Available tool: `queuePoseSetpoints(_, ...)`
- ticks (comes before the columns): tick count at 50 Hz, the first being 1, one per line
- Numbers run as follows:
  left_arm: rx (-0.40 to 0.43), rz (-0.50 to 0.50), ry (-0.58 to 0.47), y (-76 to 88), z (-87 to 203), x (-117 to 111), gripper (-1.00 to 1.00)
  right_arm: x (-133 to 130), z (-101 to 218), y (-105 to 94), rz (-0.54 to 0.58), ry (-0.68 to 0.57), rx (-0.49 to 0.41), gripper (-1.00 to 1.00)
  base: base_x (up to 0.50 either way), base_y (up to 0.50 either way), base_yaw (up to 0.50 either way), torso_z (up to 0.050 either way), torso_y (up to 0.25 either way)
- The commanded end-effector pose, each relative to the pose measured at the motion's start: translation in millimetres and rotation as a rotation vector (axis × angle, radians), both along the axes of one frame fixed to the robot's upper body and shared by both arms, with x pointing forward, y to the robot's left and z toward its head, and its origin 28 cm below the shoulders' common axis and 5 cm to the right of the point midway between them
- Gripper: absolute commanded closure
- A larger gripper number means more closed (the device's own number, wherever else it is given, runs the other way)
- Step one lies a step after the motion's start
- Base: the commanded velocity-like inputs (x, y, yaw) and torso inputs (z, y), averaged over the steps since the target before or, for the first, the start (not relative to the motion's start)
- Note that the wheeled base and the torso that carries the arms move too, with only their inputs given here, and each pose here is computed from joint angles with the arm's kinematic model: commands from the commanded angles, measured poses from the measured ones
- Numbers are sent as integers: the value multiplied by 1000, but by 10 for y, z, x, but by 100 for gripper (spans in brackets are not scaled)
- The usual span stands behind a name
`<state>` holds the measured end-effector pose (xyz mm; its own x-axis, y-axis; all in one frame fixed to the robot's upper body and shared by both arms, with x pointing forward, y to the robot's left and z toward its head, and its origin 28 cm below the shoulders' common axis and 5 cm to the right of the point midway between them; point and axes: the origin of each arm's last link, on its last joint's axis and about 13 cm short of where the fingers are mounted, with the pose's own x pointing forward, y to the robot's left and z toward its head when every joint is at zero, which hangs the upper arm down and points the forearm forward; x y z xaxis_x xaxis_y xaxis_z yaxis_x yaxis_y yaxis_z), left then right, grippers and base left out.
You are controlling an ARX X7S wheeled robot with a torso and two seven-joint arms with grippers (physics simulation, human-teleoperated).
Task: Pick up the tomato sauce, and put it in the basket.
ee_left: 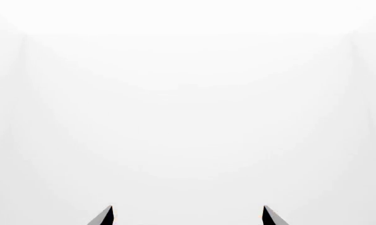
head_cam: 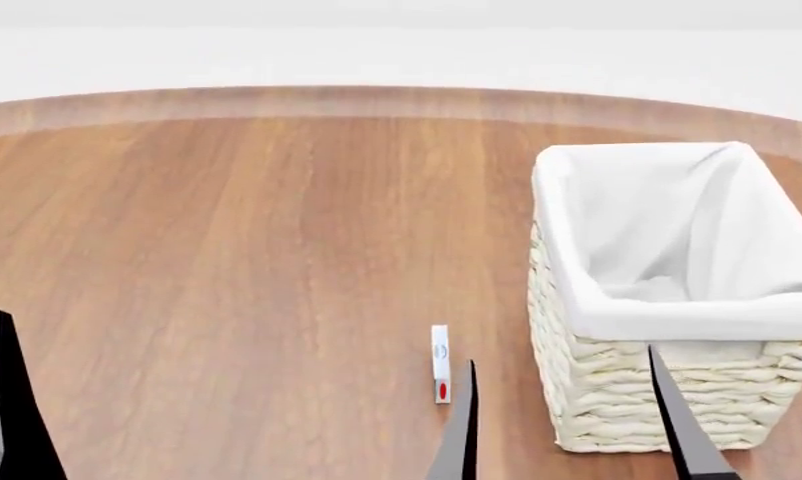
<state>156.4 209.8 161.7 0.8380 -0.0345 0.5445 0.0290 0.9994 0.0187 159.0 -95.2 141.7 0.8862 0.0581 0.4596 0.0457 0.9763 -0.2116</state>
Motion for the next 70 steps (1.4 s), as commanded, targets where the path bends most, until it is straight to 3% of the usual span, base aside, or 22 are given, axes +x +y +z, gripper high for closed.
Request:
queuePoseSetpoints(1, -1, -1, 3, 8, -11, -6, -100, 2, -154, 14, 9, 61, -17, -100, 0, 0, 0, 0, 0)
queuePoseSetpoints(8, -7, -3, 11, 6, -39, -7, -100, -91, -371, -17, -8, 158, -30, -100, 0, 0, 0, 0, 0)
queuePoseSetpoints(17, -7, 1, 18, 11, -62, 2, -100, -318, -643, -25, 0, 317, 19, -100, 0, 0, 0, 0, 0)
queuePoseSetpoints(34, -4, -2, 26, 14, -82, 17, -100, -685, -864, -50, 15, 491, 67, -100, 0, 0, 0, 0, 0)
queuePoseSetpoints(40, -5, 0, 29, 22, -92, 23, -100, -724, -963, -42, 17, 554, 128, -100, 0, 0, 0, 0, 0)
queuePoseSetpoints(50, 2, -7, 32, 12, -93, 8, -100, -741, -1136, -66, -14, 601, 69, -100, 0, 0, 0, 0, 0)
queuePoseSetpoints(70, 11, -1, 31, 6, -77, -5, -100, -770, -1272, -64, -7, 644, 72, -100, 0, 0, 0, 0, 0)
